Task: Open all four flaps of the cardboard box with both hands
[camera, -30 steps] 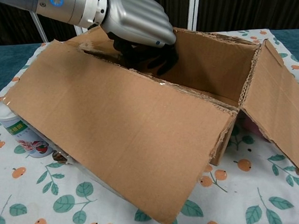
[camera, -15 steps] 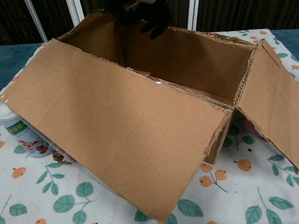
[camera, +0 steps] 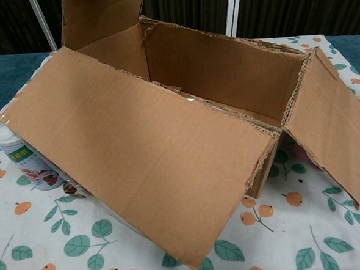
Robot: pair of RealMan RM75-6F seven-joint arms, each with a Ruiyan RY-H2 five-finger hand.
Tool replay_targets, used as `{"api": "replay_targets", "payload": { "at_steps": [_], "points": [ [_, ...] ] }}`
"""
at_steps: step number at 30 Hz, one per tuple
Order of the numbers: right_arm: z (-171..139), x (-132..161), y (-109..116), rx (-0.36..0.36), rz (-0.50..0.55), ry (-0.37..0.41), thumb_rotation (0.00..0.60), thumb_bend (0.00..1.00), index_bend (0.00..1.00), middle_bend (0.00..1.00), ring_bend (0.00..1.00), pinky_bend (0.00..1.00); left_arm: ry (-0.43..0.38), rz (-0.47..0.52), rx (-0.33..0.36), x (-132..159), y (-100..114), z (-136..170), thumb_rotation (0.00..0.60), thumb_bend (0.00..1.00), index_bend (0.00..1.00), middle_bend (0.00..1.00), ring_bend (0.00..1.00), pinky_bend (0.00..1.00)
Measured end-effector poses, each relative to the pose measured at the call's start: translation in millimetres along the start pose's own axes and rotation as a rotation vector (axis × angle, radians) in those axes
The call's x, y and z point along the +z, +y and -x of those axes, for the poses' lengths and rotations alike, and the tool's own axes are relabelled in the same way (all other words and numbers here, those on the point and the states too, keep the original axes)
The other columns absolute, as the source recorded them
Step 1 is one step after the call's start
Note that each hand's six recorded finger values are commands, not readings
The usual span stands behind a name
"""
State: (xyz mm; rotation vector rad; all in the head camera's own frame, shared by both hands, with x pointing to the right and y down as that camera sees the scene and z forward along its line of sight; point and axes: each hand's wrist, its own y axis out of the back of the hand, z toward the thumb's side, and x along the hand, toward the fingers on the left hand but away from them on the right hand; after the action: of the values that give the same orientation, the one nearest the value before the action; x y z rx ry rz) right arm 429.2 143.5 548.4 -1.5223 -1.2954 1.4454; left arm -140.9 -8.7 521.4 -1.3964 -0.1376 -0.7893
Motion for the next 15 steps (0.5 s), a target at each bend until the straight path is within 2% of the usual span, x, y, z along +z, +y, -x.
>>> {"api": "replay_targets", "payload": {
  "at_steps": [9,15],
  "points": [
    [-0.4,2.1,1.7,-0.003,0.007,0.004,0.6,0.51,0.0,0.0,0.04,0.23,0.145,0.039,-0.052,-41.3,-25.7,43.5,0.6,0.99,0.45,0.5,0.38,0.42],
    [-1.0,6.7,2.7,-0.005,0.002,0.019,0.6,0.51,0.0,0.0,0.04,0.23,0.24,0.11,-0.124,-56.9,-61.8,75.6,0.6,0.98,0.45,0.5,0.38,0.42]
  ]
}}
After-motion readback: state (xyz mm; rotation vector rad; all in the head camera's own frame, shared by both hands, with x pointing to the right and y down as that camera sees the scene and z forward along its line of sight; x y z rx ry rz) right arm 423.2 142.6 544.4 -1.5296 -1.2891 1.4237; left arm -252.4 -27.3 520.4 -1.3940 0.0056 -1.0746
